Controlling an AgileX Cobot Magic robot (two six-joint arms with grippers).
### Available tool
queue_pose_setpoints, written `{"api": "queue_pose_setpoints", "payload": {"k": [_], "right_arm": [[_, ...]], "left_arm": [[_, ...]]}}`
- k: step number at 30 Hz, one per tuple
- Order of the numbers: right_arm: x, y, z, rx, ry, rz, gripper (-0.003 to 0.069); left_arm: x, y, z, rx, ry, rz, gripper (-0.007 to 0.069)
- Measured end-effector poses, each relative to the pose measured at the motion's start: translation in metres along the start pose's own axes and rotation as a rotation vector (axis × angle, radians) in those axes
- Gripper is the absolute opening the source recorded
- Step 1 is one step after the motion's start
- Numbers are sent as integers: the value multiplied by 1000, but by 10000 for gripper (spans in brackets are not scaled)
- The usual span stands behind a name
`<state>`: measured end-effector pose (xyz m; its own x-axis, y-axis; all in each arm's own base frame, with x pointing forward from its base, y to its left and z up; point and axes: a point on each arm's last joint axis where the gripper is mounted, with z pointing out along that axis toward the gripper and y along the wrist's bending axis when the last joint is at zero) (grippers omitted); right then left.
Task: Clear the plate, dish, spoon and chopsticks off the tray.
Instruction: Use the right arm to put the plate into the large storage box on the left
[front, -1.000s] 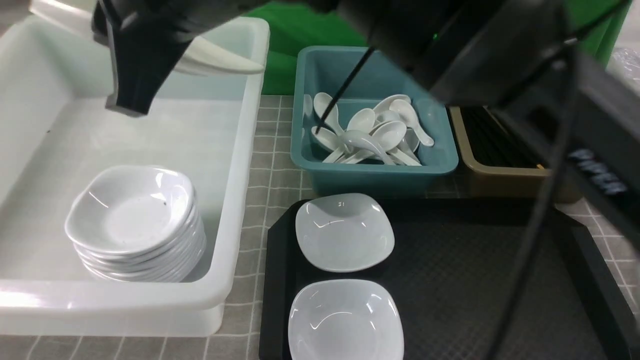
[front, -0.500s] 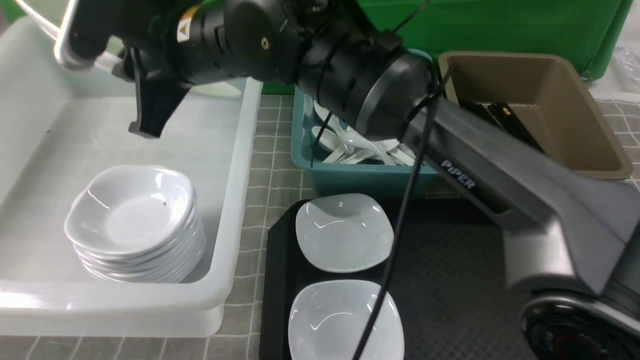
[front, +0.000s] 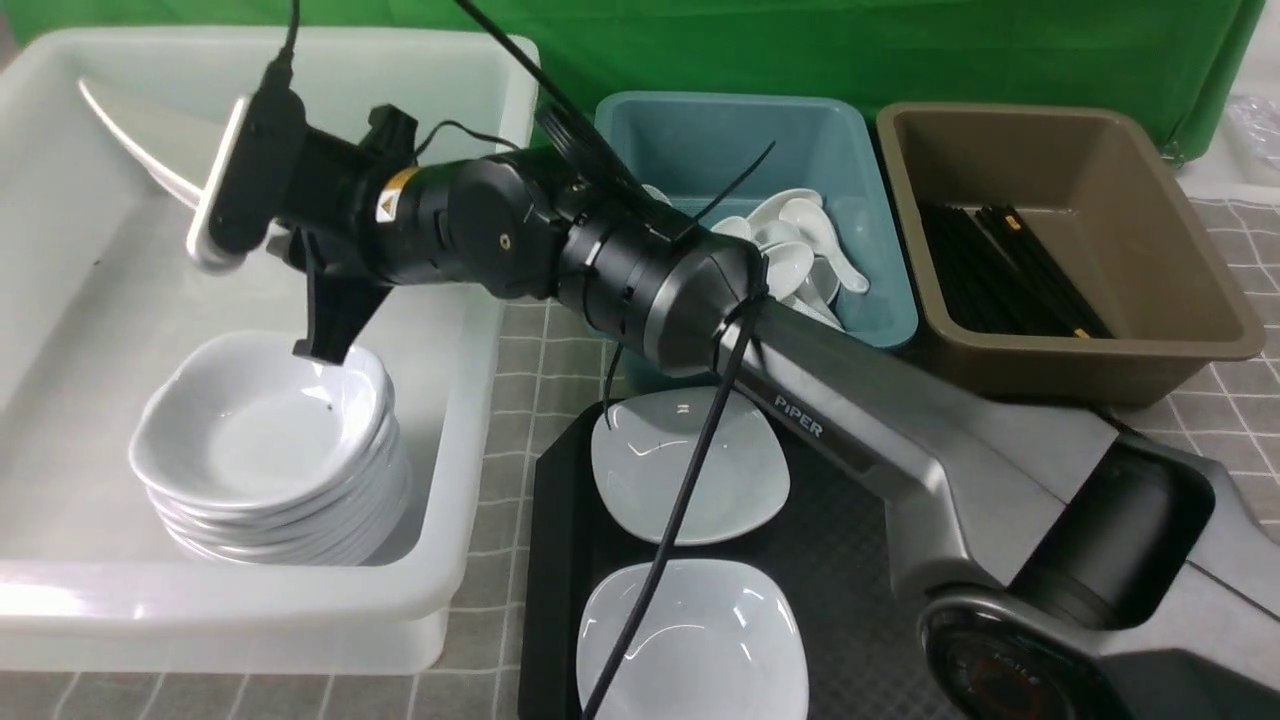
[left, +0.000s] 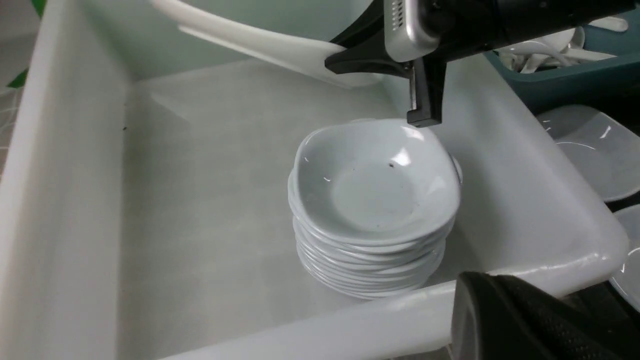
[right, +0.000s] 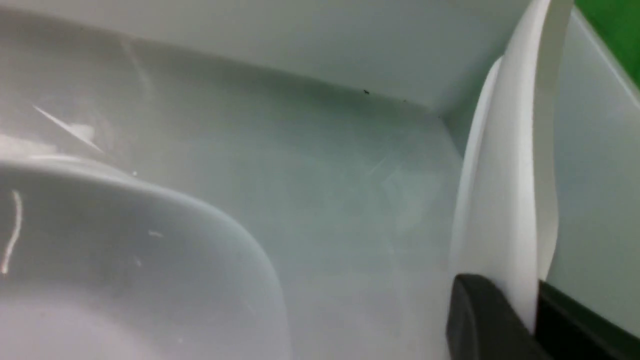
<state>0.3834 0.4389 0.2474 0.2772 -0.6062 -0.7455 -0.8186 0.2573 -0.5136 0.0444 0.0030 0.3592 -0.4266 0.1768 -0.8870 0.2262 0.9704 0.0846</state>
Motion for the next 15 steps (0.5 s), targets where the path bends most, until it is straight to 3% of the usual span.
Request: {"api": "queue_pose_setpoints", "payload": {"k": [15], "right_arm": [[12, 8, 14, 5, 1, -72, 70]], "left_arm": [[1, -7, 0, 72, 14, -38, 13]]}}
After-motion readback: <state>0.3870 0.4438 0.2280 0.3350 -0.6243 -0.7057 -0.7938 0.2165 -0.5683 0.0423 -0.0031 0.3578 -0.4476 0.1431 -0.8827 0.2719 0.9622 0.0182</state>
